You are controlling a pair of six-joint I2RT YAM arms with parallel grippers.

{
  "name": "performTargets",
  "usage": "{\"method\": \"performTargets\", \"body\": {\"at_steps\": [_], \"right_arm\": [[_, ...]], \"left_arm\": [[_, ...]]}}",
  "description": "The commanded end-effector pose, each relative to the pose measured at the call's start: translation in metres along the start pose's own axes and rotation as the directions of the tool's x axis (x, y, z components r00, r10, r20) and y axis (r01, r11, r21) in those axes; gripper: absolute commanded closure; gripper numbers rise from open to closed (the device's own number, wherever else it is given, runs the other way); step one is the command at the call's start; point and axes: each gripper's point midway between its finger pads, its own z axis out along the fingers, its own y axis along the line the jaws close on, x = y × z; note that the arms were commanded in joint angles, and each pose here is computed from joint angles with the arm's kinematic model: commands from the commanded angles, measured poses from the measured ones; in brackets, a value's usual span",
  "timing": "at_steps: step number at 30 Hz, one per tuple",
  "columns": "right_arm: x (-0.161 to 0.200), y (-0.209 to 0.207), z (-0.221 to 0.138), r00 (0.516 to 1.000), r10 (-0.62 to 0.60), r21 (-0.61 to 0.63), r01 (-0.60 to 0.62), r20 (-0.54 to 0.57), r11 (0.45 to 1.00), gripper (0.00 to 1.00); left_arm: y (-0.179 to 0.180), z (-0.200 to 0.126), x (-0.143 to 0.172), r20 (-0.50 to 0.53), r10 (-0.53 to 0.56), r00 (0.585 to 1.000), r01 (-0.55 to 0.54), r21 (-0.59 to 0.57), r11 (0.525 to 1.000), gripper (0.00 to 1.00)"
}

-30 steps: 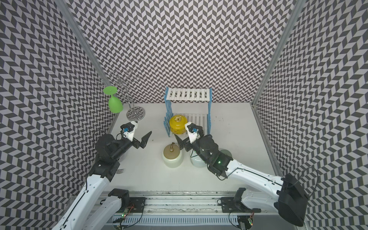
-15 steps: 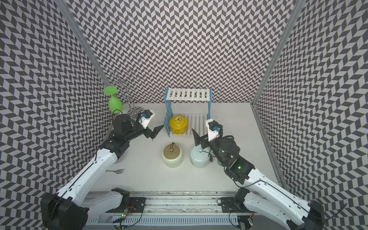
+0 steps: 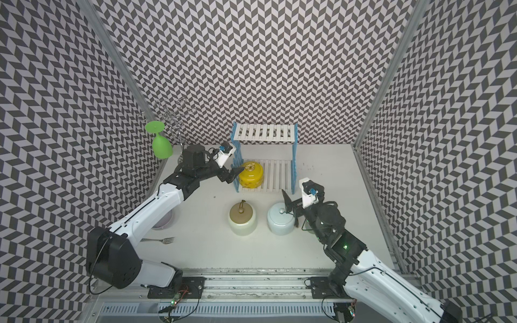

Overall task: Remove the tea canisters from the shelf
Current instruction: Pick up the tea canister from the shelf.

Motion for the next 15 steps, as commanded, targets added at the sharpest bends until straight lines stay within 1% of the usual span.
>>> {"method": "performTargets", "body": {"at_steps": [1, 7, 15], "right_arm": [[-0.011, -0.008, -0.004, 0.999, 0.007, 0.035, -0.009, 0.051, 0.999, 0.00], [-0.014, -0.015, -0.008, 0.998, 0.002, 0.056, -0.006, 0.065, 0.998, 0.00], [-0.020, -0.028, -0.017, 0.994, 0.013, 0.094, -0.023, 0.105, 0.995, 0.00]], "left_arm": [[-0.005, 0.014, -0.005, -0.004, -0.003, 1.000, 0.003, 0.035, 0.999, 0.09], [-0.006, 0.045, 0.005, -0.040, 0.014, 0.999, -0.012, 0.058, 0.998, 0.14], [0.003, 0.082, 0.022, -0.096, 0.018, 0.995, -0.012, 0.059, 0.998, 0.25]]}}
